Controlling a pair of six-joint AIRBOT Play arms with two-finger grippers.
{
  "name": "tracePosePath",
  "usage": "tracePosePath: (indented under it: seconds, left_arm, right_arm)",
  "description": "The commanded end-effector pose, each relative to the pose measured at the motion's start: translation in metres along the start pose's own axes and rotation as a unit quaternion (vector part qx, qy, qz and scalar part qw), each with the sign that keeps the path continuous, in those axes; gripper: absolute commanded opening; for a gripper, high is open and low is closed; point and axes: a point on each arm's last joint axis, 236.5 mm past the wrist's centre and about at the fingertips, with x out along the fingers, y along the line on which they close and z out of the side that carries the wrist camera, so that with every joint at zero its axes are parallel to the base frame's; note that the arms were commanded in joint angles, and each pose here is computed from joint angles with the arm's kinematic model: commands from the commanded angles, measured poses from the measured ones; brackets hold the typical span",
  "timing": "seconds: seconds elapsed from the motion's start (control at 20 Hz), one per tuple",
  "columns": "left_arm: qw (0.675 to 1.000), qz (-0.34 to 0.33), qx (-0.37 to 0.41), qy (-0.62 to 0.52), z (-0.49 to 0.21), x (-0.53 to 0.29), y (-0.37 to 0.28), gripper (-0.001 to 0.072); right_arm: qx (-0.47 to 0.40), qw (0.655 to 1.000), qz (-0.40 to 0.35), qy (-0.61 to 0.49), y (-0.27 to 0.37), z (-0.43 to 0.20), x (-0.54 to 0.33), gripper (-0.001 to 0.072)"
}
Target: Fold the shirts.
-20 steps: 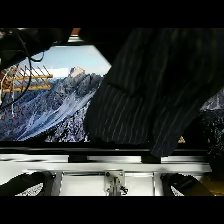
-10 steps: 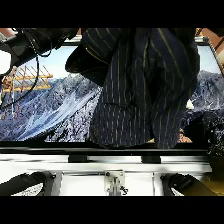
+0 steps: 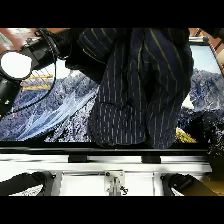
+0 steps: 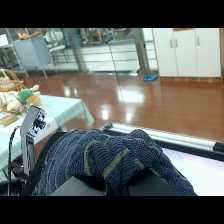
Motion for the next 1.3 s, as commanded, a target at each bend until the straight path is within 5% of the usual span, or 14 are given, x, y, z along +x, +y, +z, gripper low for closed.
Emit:
tracePosePath:
  seconds: [0.0,0.2,0.3,0.45,0.5,1.0,1.05,1.15,1.25]
  left_arm:
    - [1.0,-0.015,-0.018,-0.017,0.005,0.002,-0.01,0.067]
    - [0.999,-0.019,-0.026,-0.02,0.004,0.005,-0.012,0.0661]
    - [0.998,-0.031,-0.05,-0.038,0.005,0.012,-0.018,0.0518]
    - [0.995,-0.037,-0.06,-0.071,0.009,0.023,-0.022,0.0098]
    - [0.995,-0.035,-0.052,-0.077,0.012,0.023,-0.02,0.0069]
    - [0.987,-0.042,0.125,-0.088,0.073,-0.026,-0.044,0.0069]
    - [0.987,-0.048,0.128,-0.082,0.069,-0.026,-0.049,0.0069]
    - [0.983,-0.056,0.154,-0.077,0.062,-0.025,-0.058,0.0069]
    - [0.979,-0.066,0.178,-0.073,0.054,-0.024,-0.069,0.0069]
  right_arm:
    - [-0.003,1.0,0.0,0.0,0.0,0.0,0.0,0.0107]
    - [-0.002,1.0,0.001,0.002,0.0,-0.001,0.0,0.0107]
    - [0.003,1.0,0.004,0.012,0.002,-0.006,0.0,0.0107]
    - [0.001,1.0,0.007,0.031,0.003,-0.014,0.0,0.0107]
    - [0.0,0.999,0.006,0.036,0.003,-0.017,-0.001,0.0108]
    - [-0.03,0.984,-0.03,0.171,-0.017,-0.079,-0.014,0.0117]
    - [-0.026,0.984,-0.025,0.173,-0.014,-0.081,-0.014,0.0155]
    - [-0.021,0.983,-0.009,0.184,-0.007,-0.087,-0.011,0.0397]
    - [-0.019,0.977,0.007,0.214,-0.001,-0.105,-0.009,0.04]
